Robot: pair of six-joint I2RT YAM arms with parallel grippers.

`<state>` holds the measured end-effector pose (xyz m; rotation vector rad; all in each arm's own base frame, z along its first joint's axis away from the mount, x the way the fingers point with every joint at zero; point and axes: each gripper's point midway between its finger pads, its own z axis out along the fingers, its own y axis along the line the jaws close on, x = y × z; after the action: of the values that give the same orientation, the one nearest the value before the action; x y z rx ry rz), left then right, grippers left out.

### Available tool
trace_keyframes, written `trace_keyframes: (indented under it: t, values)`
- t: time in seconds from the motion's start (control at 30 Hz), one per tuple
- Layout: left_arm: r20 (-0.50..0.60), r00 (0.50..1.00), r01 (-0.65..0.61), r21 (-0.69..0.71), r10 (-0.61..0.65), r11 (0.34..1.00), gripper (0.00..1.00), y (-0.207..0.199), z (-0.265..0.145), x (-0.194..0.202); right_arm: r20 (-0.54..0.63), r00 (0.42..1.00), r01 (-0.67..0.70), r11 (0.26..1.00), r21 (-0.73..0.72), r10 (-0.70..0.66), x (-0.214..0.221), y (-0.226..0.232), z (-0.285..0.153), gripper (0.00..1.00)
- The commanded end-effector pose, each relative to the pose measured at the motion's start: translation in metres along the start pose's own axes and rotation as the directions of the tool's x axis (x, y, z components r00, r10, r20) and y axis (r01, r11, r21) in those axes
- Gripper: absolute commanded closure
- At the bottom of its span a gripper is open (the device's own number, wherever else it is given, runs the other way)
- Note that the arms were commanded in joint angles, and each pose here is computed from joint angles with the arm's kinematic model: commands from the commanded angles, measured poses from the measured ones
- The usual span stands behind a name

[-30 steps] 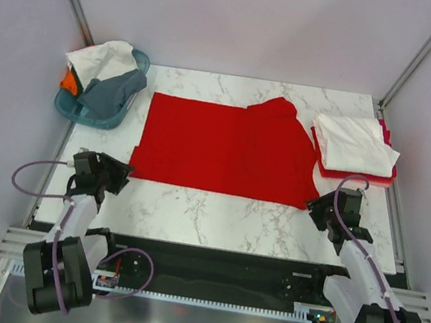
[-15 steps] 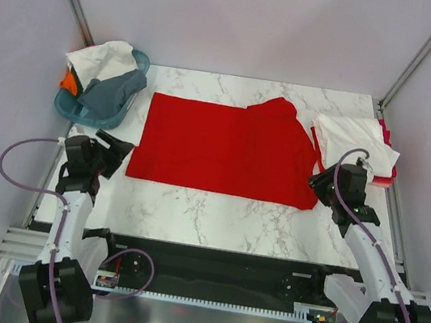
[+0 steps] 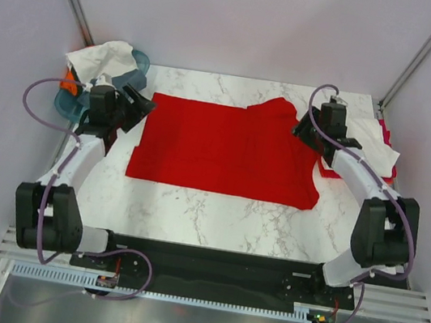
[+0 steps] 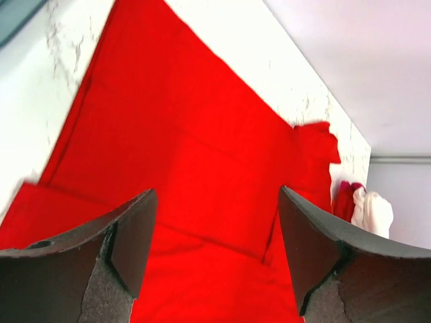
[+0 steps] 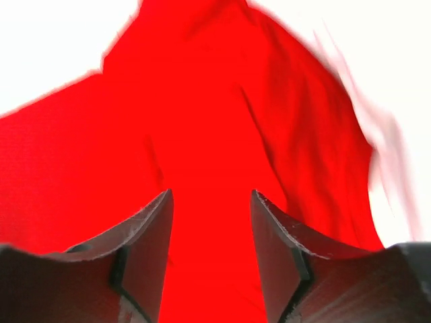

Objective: Fold and stack the t-shirts
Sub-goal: Fold the tshirt

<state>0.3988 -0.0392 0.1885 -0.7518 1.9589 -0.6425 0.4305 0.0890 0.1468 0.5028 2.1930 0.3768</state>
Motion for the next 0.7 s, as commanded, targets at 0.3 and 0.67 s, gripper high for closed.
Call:
trace_keyframes:
  t: [0.3, 0.67]
  values:
    - [0.020, 0.992, -0.124, 0.052, 0.123, 0.991, 0.28, -0.036, 0.115, -0.046, 0.030, 0.982, 0.188, 0.982, 0.013, -0.188, -0.077, 0.046, 0.126, 0.36]
    - [-0.013, 0.983, -0.181, 0.063, 0.183, 0.981, 0.28, -0.044, 0.188, -0.039, 0.041, 0.973, 0.223, 0.971, 0.081, -0.227, -0.081, 0.035, 0.210, 0.31]
